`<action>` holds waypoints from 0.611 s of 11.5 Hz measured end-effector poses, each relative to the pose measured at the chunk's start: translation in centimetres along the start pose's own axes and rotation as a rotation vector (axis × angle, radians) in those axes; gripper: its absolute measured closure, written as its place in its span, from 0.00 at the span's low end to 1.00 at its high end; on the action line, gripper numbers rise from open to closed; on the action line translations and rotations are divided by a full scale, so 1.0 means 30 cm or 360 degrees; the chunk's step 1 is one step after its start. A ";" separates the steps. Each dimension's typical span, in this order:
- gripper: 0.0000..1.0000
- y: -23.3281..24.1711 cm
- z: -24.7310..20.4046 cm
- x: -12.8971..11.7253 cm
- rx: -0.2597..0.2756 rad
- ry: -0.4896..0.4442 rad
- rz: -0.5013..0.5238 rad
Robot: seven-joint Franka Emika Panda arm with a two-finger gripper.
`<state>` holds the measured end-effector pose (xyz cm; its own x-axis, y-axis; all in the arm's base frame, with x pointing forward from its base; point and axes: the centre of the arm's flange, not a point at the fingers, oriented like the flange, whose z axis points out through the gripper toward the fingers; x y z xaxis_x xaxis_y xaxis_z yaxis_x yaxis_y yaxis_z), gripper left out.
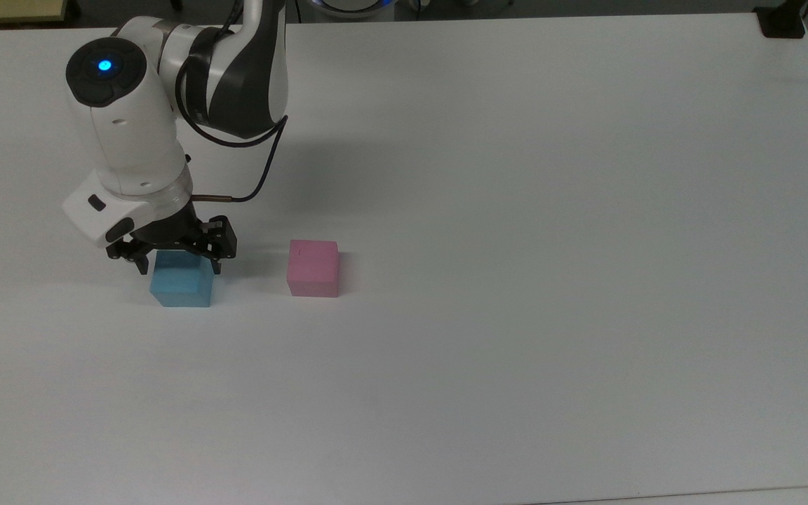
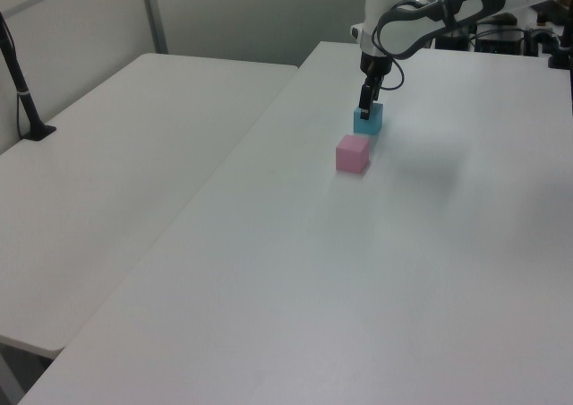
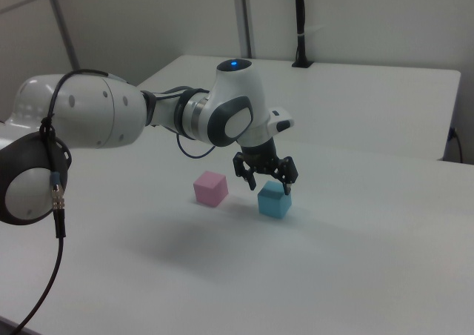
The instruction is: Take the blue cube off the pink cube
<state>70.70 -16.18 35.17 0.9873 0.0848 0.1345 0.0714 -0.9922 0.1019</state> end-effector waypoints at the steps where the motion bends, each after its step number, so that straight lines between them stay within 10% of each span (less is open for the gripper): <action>1: 0.00 0.001 0.001 0.000 0.0000 -0.0001 0.0000; 7: 0.00 0.023 -0.407 -0.043 0.0000 0.0004 0.0091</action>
<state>67.74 -15.86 47.11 0.9894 0.0281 0.1428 0.0147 -0.9955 0.0941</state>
